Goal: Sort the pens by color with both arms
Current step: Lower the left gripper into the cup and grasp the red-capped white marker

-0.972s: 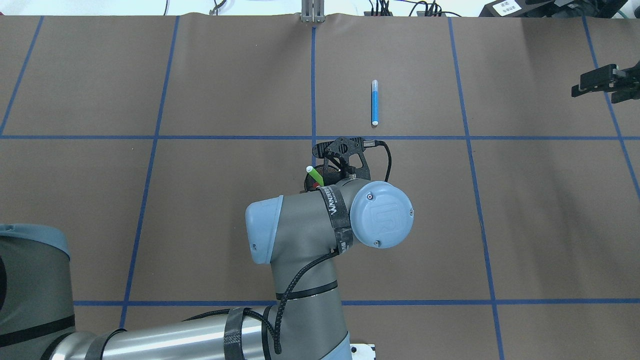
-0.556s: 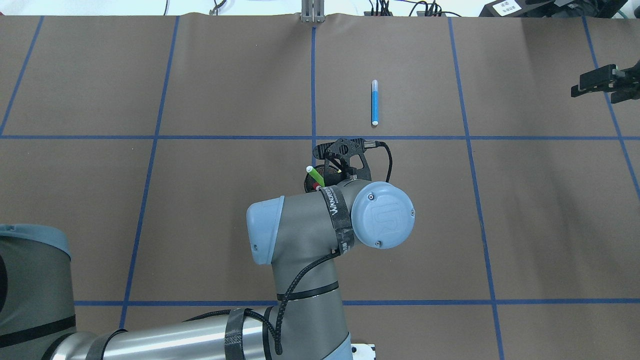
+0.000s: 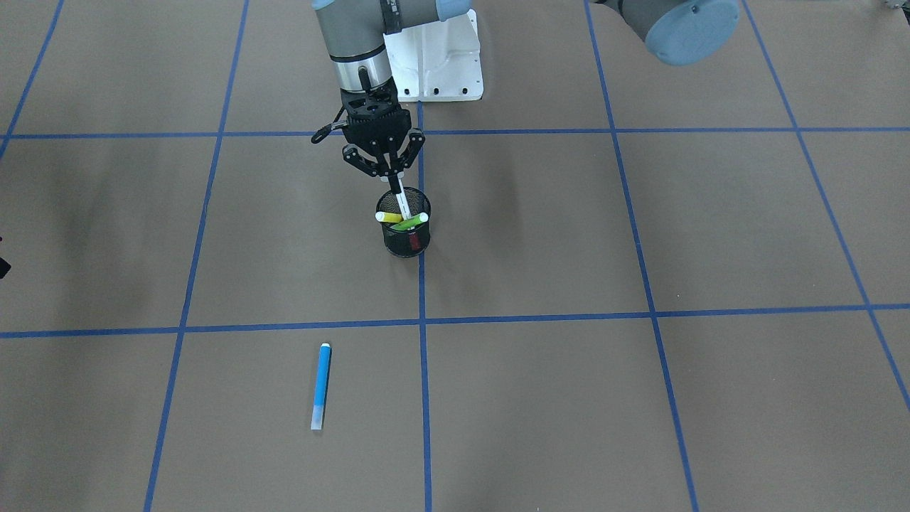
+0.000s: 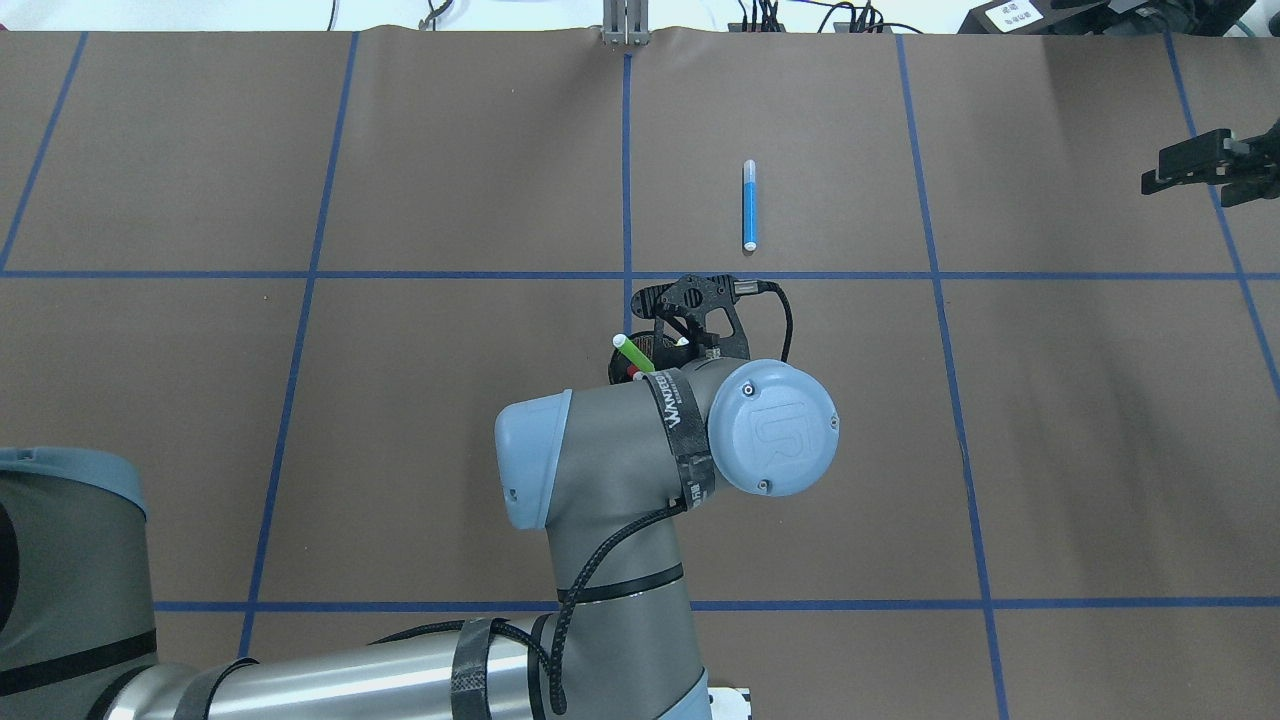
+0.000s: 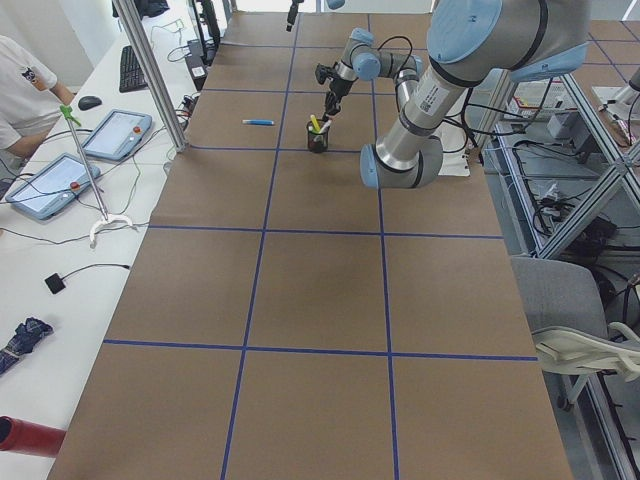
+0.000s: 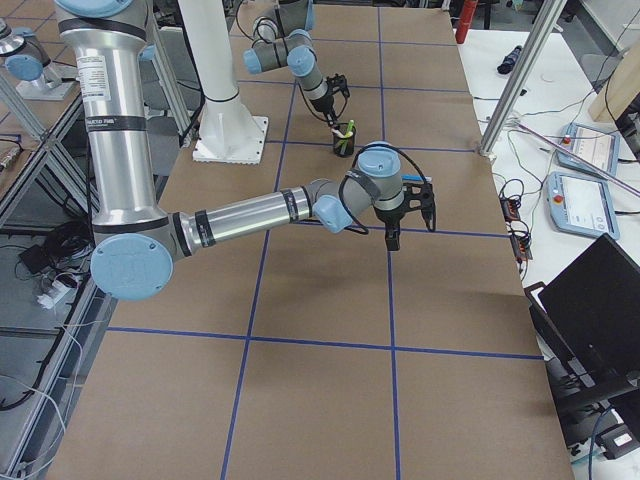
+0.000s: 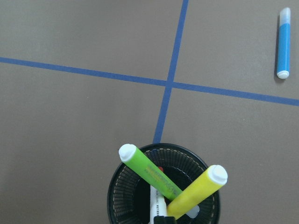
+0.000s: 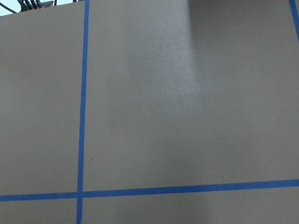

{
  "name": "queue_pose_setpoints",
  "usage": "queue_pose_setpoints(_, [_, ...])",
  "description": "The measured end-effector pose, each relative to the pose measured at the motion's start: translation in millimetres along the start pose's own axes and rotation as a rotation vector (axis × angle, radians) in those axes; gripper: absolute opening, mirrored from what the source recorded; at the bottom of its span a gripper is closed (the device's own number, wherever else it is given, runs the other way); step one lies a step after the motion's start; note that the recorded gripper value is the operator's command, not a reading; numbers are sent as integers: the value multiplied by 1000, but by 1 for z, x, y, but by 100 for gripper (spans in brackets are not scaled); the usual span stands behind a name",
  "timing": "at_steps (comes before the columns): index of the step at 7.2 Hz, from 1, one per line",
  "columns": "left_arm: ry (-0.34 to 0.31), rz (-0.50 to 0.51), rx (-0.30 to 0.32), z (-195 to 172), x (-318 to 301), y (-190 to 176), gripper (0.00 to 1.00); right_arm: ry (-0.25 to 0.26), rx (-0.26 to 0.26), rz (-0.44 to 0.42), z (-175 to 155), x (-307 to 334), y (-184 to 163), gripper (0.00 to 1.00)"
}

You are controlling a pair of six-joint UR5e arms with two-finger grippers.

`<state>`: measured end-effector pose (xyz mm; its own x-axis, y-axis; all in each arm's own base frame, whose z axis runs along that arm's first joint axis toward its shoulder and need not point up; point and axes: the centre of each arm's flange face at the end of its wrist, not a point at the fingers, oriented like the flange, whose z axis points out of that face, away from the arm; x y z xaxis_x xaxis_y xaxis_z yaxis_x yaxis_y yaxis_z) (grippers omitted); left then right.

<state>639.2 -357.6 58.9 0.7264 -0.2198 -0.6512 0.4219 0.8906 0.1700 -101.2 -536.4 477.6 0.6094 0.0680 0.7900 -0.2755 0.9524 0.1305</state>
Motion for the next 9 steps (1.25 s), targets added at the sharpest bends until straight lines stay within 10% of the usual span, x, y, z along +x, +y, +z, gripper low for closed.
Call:
queue_pose_setpoints(1, [4, -1, -3, -3, 1, 0, 66, 0, 0, 0, 0, 0, 0, 100])
queue_pose_setpoints(4, [1, 0, -3, -2, 0, 0, 77, 0, 0, 1, 0, 0, 0, 100])
queue_pose_setpoints(7, [-11, 2, -4, 3, -3, 1, 54, 0, 0, 1, 0, 1, 0, 100])
queue_pose_setpoints(9, [-12, 2, -6, 4, -3, 1, 11, 0, 0, 2, 0, 1, 0, 100])
